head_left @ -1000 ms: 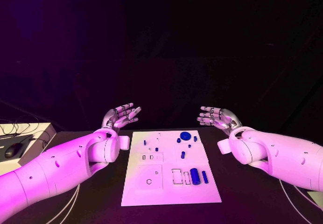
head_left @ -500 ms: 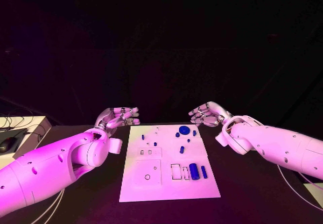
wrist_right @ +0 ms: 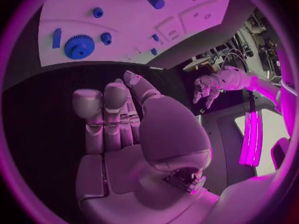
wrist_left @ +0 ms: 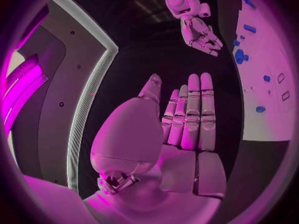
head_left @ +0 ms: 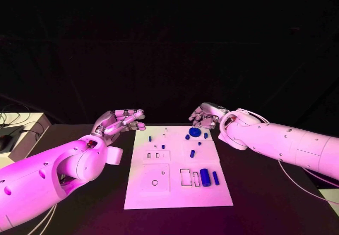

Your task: Assemble the parts on the task board

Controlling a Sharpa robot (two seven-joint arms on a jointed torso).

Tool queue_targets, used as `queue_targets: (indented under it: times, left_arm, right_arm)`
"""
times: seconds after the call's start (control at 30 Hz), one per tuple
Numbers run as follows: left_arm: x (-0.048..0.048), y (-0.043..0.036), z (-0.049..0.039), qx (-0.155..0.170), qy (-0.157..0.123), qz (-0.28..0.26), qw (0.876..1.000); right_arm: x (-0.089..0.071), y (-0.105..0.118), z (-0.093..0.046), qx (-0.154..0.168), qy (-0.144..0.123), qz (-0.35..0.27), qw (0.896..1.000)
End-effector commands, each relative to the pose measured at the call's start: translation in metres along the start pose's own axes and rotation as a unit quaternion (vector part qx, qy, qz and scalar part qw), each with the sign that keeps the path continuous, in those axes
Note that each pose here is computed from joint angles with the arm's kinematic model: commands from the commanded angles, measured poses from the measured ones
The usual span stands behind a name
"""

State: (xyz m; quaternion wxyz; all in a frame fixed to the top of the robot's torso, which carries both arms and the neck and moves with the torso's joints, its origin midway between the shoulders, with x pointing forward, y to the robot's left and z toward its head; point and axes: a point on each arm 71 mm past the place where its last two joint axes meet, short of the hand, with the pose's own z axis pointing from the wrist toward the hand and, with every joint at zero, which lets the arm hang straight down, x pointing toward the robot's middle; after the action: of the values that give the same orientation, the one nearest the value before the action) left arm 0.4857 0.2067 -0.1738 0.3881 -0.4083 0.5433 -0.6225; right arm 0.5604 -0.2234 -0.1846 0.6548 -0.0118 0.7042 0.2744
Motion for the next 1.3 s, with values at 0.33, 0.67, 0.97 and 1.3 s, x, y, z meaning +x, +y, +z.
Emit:
queue_targets:
  times: [0.33, 0.67, 0.97, 1.3]
  left_arm:
    - [0.0087, -0.0084, -0.0049, 0.005, 0.019, -0.006, 1.000]
    - [0.0083, -0.0110, -0.0075, 0.004, 0.016, -0.008, 1.000]
    - [0.0064, -0.0121, -0.0081, 0.003, 0.012, -0.006, 1.000]
    - [0.0036, -0.0118, -0.0078, -0.001, 0.008, -0.005, 1.000]
  right_arm:
    - [0.010, 0.010, 0.011, 0.017, 0.039, -0.125, 0.991]
    - [0.015, 0.009, 0.012, 0.024, 0.053, -0.158, 0.986]
    - [0.019, 0.010, 0.009, 0.022, 0.065, -0.161, 0.984]
    - [0.023, 0.006, 0.007, 0.026, 0.073, -0.162, 0.984]
